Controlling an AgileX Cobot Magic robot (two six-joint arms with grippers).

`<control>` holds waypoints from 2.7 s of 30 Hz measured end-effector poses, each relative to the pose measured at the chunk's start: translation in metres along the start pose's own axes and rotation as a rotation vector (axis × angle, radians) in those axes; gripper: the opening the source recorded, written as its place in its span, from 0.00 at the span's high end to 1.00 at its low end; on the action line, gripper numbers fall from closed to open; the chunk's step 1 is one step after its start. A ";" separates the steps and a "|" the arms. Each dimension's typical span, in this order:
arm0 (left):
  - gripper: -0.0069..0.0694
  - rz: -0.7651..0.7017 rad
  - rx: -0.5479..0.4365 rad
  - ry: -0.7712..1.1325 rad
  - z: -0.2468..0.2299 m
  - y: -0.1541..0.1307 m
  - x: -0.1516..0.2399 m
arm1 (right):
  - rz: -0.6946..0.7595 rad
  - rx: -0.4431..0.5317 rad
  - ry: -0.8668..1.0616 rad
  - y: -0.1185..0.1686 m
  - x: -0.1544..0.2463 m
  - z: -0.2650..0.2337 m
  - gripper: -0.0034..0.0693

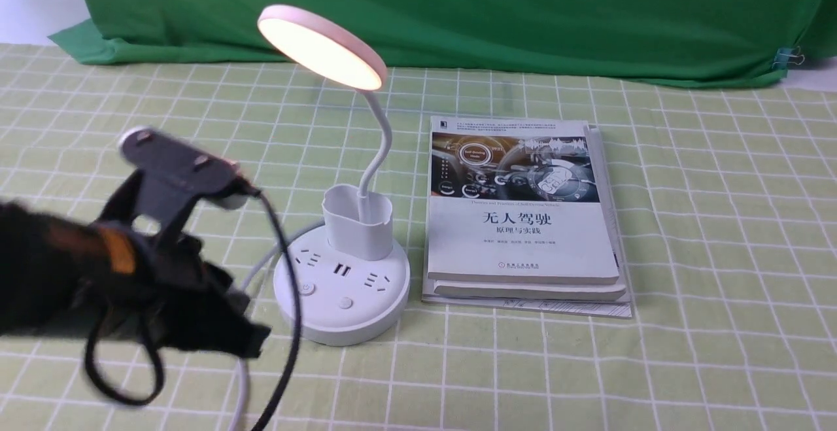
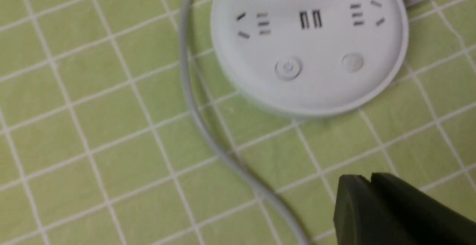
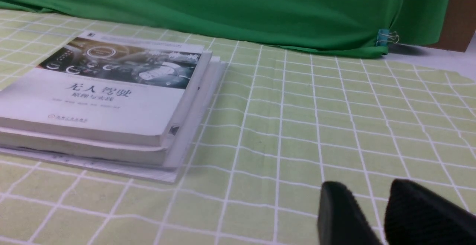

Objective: Turn on the table lamp on the green coffee tablecloth with your hand.

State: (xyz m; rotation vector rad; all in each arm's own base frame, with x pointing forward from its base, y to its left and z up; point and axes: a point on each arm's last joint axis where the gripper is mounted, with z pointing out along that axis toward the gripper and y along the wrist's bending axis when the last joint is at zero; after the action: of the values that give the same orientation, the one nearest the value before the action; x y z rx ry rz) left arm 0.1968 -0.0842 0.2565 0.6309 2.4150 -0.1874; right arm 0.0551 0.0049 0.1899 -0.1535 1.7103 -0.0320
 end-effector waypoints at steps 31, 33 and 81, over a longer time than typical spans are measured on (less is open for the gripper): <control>0.89 0.016 -0.110 -0.769 -0.131 -0.015 0.087 | 0.000 0.000 0.000 0.000 0.000 0.000 0.62; 0.89 0.016 -0.110 -0.769 -0.131 -0.015 0.087 | 0.000 0.000 0.000 0.000 0.000 0.000 0.62; 0.89 -0.033 -0.465 -0.741 -0.049 0.001 0.167 | 0.000 0.000 -0.001 0.000 0.000 0.000 0.62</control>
State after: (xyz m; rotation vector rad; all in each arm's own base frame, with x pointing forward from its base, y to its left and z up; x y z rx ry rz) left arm 0.0560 -0.0036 0.1933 0.2391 1.6636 0.1149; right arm 0.0551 0.0049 0.1900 -0.1533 1.7092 -0.0322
